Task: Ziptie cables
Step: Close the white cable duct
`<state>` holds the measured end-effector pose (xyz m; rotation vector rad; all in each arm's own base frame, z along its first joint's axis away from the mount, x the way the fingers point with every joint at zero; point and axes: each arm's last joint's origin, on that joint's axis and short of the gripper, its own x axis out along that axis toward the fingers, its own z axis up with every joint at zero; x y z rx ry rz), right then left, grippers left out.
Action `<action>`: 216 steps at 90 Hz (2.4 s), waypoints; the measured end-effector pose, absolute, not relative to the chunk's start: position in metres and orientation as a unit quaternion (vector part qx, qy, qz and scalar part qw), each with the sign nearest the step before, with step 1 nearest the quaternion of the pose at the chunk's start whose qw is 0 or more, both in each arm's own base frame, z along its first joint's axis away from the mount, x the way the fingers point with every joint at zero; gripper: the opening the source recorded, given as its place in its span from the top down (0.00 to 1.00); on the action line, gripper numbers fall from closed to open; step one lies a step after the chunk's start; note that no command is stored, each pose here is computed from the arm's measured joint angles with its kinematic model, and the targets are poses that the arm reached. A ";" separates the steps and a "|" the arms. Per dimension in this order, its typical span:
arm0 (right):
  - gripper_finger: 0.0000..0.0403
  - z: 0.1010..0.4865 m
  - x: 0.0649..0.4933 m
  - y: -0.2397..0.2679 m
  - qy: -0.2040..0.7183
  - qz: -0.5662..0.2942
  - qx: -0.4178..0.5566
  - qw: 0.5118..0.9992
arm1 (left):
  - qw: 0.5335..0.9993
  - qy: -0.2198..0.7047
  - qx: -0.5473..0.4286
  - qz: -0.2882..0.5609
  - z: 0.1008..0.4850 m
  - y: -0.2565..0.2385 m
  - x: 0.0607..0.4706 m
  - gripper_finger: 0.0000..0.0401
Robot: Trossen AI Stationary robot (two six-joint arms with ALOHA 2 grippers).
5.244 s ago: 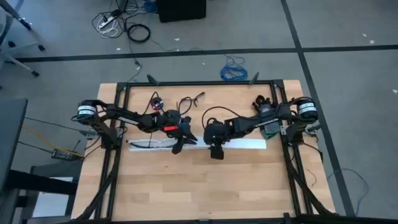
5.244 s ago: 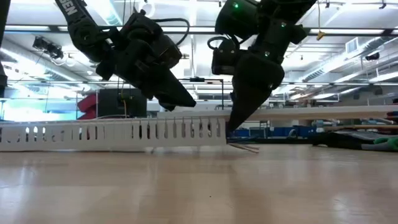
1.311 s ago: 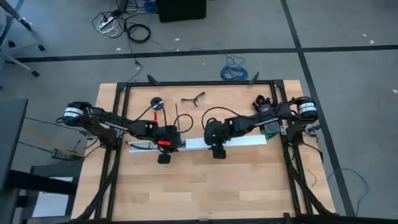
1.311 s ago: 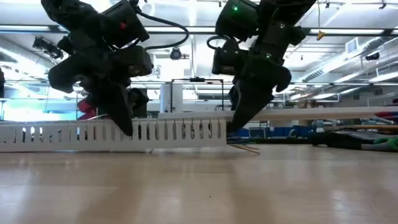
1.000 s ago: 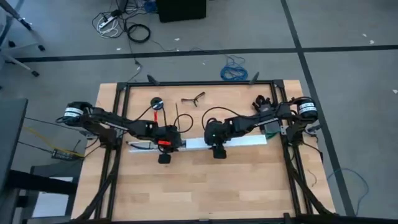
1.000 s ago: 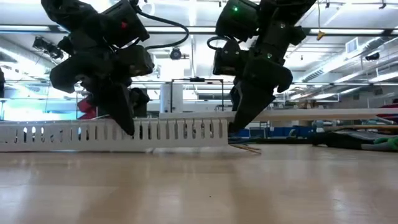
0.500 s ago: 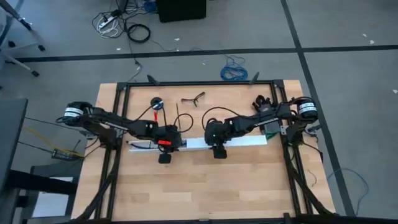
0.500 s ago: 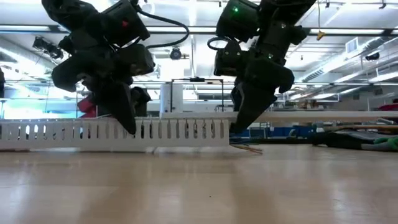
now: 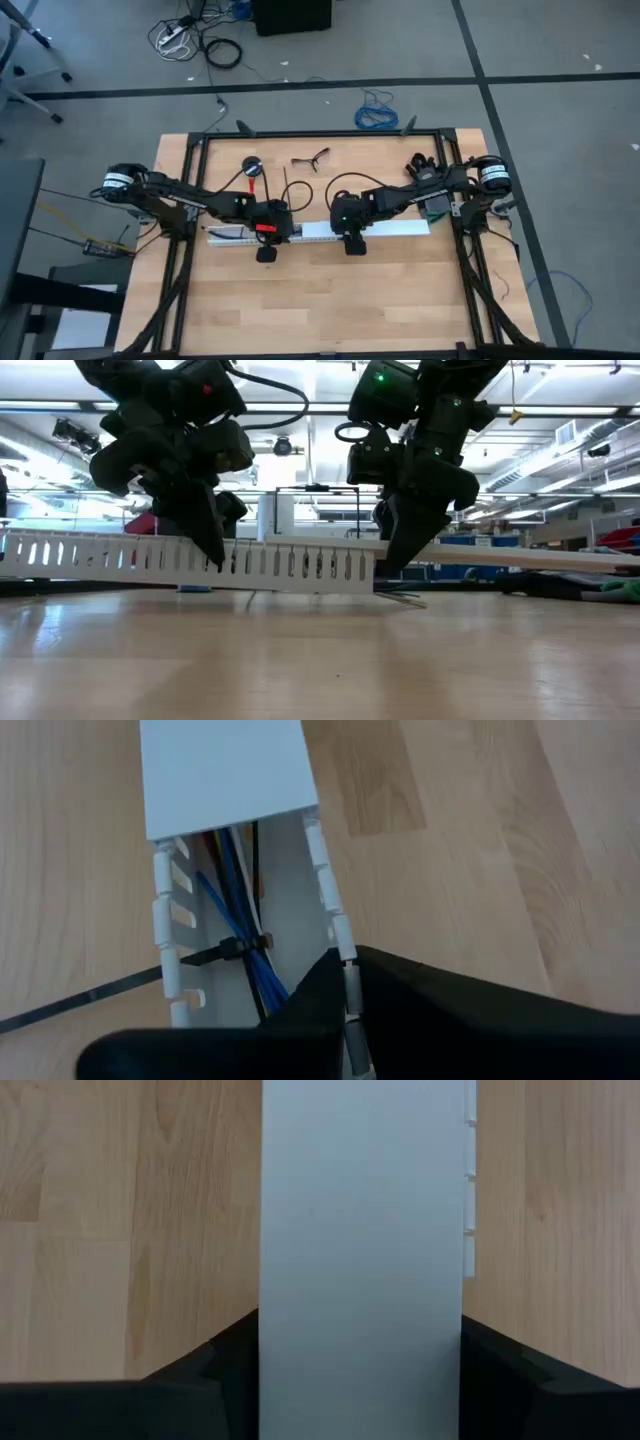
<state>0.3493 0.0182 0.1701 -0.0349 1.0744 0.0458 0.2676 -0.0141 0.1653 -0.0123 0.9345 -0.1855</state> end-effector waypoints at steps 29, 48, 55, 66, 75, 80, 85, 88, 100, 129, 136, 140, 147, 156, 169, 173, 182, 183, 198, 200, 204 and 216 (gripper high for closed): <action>0.43 0.170 0.349 0.023 0.509 0.014 -0.038 0.860 | 0.889 0.449 -0.029 -0.087 0.166 -0.010 0.268 0.97; 0.43 0.170 0.349 0.023 0.511 0.016 -0.040 0.858 | 0.892 0.438 -0.039 -0.105 0.167 -0.011 0.270 0.97; 0.43 0.170 0.349 0.023 0.512 0.016 -0.040 0.858 | 0.893 0.437 -0.039 -0.105 0.167 -0.011 0.270 0.97; 0.43 0.170 0.349 0.023 0.512 0.015 -0.040 0.858 | 0.893 0.436 -0.039 -0.105 0.167 -0.011 0.270 0.97; 0.43 0.170 0.349 0.023 0.512 0.015 -0.040 0.858 | 0.894 0.434 -0.039 -0.105 0.168 -0.011 0.270 0.97; 0.43 0.167 0.349 0.023 0.515 0.015 -0.040 0.856 | 0.895 0.432 -0.038 -0.105 0.168 -0.011 0.271 0.97; 0.43 0.164 0.350 0.023 0.520 0.015 -0.040 0.853 | 0.896 0.429 -0.035 -0.107 0.168 -0.011 0.271 0.96; 0.43 0.159 0.351 0.023 0.526 0.015 -0.040 0.849 | 0.898 0.426 -0.032 -0.107 0.169 -0.011 0.271 0.95; 0.43 0.149 0.357 0.024 0.527 0.023 -0.036 0.849 | 0.901 0.420 -0.027 -0.104 0.171 -0.011 0.273 0.87; 0.43 0.147 0.361 0.028 0.513 0.041 -0.036 0.856 | 0.900 0.426 -0.023 -0.086 0.170 -0.010 0.272 0.63; 0.43 0.146 0.361 0.028 0.515 0.041 -0.035 0.855 | 0.900 0.427 -0.025 -0.085 0.173 -0.010 0.274 0.60; 0.43 0.146 0.361 0.028 0.516 0.040 -0.035 0.855 | 0.900 0.427 -0.025 -0.085 0.176 -0.010 0.275 0.59; 0.43 0.146 0.361 0.028 0.516 0.041 -0.036 0.855 | 0.899 0.429 -0.024 -0.086 0.182 -0.010 0.276 0.59; 0.43 0.146 0.361 0.028 0.517 0.041 -0.036 0.855 | 0.900 0.427 -0.022 -0.087 0.185 -0.010 0.278 0.59; 0.44 0.146 0.360 0.027 0.517 0.041 -0.036 0.854 | 0.901 0.425 -0.016 -0.090 0.186 -0.010 0.278 0.59; 0.44 0.146 0.360 0.027 0.517 0.041 -0.036 0.854 | 0.901 0.425 -0.013 -0.085 0.186 -0.010 0.278 0.59; 0.44 0.146 0.360 0.027 0.517 0.041 -0.036 0.854 | 0.900 0.429 -0.015 -0.077 0.185 -0.009 0.277 0.59; 0.44 0.146 0.360 0.027 0.517 0.041 -0.036 0.854 | 0.899 0.430 -0.016 -0.077 0.185 -0.009 0.277 0.59; 0.44 0.146 0.360 0.027 0.518 0.040 -0.036 0.854 | 0.894 0.441 -0.040 -0.069 0.184 -0.012 0.276 0.59; 0.44 0.146 0.360 0.027 0.518 0.040 -0.036 0.854 | 0.894 0.441 -0.043 -0.072 0.184 -0.013 0.276 0.59; 0.44 0.146 0.360 0.027 0.518 0.040 -0.036 0.854 | 0.893 0.441 -0.051 -0.073 0.184 -0.014 0.276 0.59; 0.44 0.146 0.360 0.027 0.518 0.040 -0.036 0.854 | 0.894 0.445 -0.037 -0.046 0.184 -0.015 0.275 0.57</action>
